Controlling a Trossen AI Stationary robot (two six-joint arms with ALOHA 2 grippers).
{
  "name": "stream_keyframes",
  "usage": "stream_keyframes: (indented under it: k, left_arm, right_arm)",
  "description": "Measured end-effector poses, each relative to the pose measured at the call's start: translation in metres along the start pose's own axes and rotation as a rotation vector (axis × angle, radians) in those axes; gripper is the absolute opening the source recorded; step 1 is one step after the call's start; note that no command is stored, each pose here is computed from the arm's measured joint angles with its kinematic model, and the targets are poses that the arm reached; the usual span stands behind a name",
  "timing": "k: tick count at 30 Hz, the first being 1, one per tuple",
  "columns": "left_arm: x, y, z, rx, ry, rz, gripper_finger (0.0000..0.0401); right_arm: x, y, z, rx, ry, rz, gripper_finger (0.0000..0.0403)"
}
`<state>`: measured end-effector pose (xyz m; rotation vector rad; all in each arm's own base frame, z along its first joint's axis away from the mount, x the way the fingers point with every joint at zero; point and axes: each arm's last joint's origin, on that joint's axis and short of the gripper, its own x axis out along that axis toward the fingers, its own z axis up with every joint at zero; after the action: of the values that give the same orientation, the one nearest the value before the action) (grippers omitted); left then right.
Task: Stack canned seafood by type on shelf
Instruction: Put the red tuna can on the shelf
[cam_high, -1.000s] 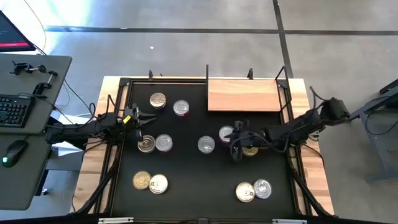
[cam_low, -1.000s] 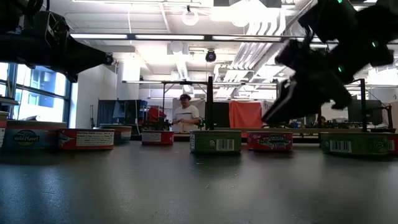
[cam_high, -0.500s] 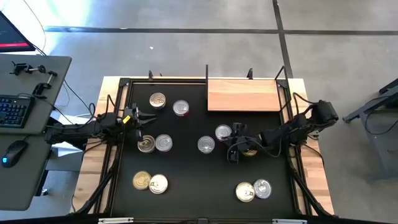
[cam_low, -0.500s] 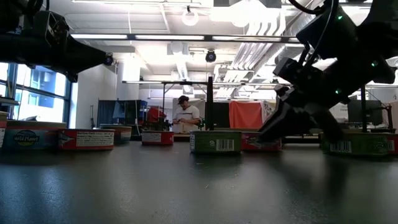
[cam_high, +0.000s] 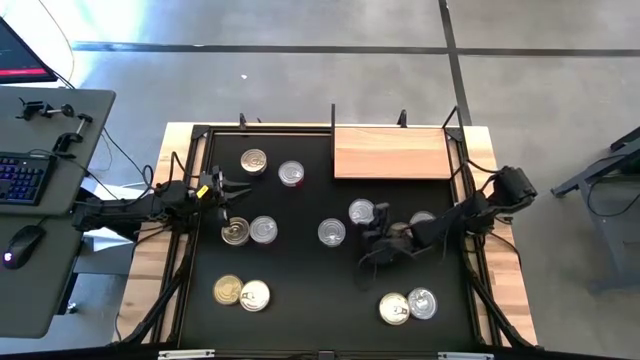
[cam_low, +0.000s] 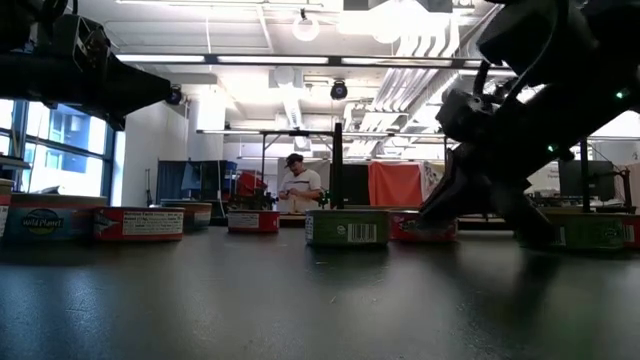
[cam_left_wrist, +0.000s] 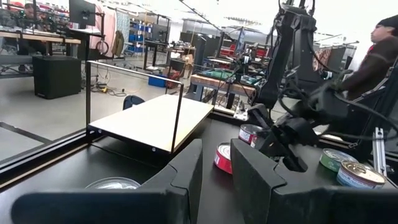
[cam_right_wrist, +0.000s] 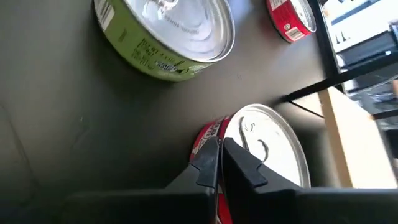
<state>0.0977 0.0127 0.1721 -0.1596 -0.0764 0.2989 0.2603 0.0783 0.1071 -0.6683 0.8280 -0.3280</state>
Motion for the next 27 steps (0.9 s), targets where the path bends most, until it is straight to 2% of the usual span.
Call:
stream_keyframes:
  k: [5, 8, 14, 19, 23, 27]
  left_arm:
    - [0.0, 0.0, 0.0, 0.0, 0.0, 0.0, 0.0073]
    - [0.0, 0.0, 0.0, -0.001, 0.0, 0.0, 0.0073]
    - [0.0, 0.0, 0.0, 0.0, 0.002, 0.0, 0.0073]
    - [0.0, 0.0, 0.0, 0.001, 0.002, 0.0, 0.0073]
    - [0.0, 0.0, 0.0, 0.001, 0.003, 0.0, 0.0073]
    - [0.0, 0.0, 0.0, 0.001, 0.005, 0.001, 0.0073]
  right_arm:
    - [-0.007, -0.007, 0.024, -0.072, -0.027, -0.157, 0.0]
    - [-0.006, -0.01, 0.031, -0.117, -0.023, -0.174, 0.0001]
    - [0.006, -0.032, 0.04, -0.133, 0.011, -0.23, 0.0002]
    - [0.022, -0.056, 0.041, -0.079, 0.066, -0.28, 0.0001]
    - [0.023, -0.069, 0.049, -0.033, 0.044, -0.258, 0.0]
    - [0.008, -0.088, 0.049, 0.063, 0.012, -0.134, 0.0013]
